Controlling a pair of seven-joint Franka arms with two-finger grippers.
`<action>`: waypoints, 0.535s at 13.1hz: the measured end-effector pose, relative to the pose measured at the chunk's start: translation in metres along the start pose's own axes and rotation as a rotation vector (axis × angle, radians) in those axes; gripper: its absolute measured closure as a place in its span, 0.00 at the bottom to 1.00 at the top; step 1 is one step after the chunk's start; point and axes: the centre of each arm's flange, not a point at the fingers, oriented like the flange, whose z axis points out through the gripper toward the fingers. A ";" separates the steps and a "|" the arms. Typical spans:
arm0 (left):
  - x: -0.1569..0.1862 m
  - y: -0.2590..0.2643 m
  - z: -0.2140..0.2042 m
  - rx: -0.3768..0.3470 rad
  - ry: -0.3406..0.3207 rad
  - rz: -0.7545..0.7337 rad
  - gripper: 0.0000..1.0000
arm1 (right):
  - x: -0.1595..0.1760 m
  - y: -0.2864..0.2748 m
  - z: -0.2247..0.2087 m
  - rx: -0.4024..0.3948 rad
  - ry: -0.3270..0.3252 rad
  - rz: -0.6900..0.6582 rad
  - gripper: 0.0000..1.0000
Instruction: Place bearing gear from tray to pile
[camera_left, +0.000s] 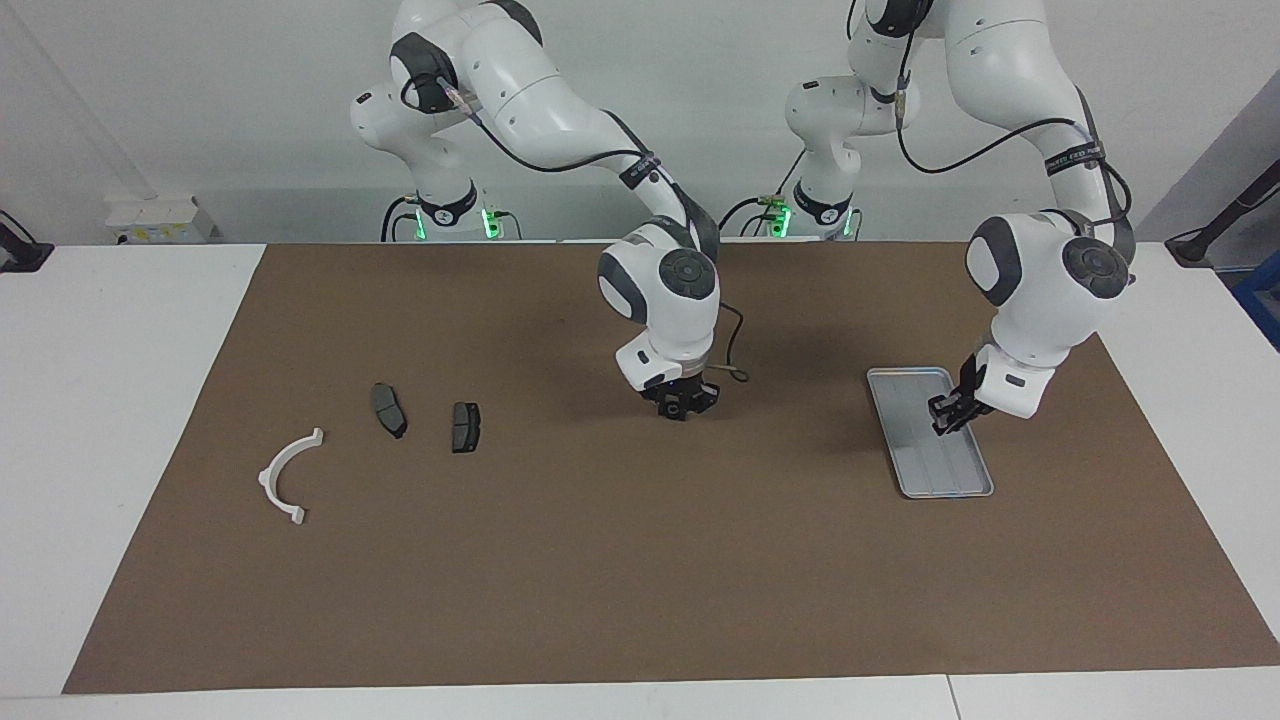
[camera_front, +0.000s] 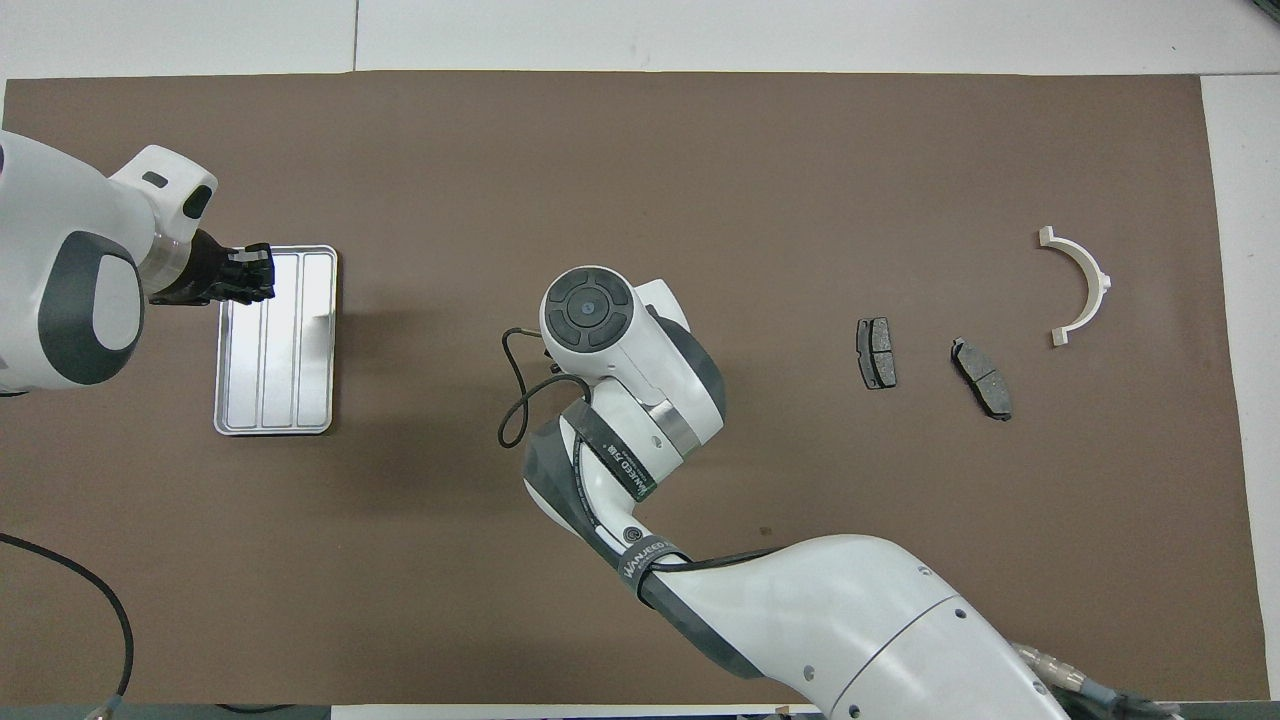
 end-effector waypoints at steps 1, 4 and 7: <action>-0.002 0.008 -0.001 -0.001 -0.003 -0.009 0.76 | 0.000 0.000 0.000 -0.001 0.000 -0.001 0.65; -0.010 0.039 -0.008 0.005 -0.024 -0.033 0.76 | 0.015 0.007 -0.019 -0.022 -0.010 0.001 0.65; -0.030 0.090 -0.006 0.012 -0.039 -0.076 0.76 | 0.080 0.055 -0.117 -0.017 -0.008 -0.078 0.65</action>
